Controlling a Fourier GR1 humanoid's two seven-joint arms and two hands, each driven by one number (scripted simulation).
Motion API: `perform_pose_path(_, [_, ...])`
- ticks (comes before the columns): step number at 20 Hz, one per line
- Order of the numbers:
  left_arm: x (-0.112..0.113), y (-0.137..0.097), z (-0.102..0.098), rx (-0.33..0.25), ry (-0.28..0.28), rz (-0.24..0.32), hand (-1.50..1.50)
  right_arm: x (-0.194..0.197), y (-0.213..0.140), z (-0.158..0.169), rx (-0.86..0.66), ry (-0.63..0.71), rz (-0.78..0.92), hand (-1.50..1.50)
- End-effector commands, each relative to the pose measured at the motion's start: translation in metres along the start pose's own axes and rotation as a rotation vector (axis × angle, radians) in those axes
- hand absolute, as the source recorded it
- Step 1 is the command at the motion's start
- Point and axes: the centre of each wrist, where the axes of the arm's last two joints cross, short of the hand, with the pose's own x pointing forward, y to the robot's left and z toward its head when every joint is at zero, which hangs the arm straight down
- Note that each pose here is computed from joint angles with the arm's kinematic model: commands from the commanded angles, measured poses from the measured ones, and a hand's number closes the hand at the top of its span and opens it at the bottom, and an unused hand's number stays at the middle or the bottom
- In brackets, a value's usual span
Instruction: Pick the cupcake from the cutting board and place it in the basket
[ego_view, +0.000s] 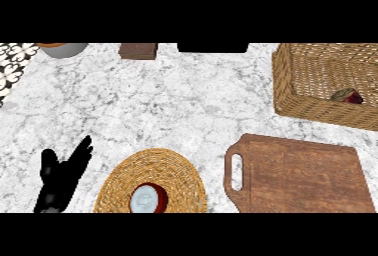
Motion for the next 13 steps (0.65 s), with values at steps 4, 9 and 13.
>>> perform_pose_path(4, [-0.018, -0.013, 0.003, -0.001, 0.07, 0.01, 0.0, -0.017, -0.025, -0.005, -0.092, 0.03, -0.146, -1.5])
perform_pose_path(9, [-0.011, 0.001, -0.001, 0.008, 0.062, 0.015, 0.0, -0.03, -0.073, -0.008, -0.155, 0.1, -0.172, -1.5])
perform_pose_path(13, [-0.024, 0.004, -0.003, 0.033, 0.063, 0.013, 0.0, -0.057, -0.113, -0.005, -0.198, 0.124, -0.209, -1.5])
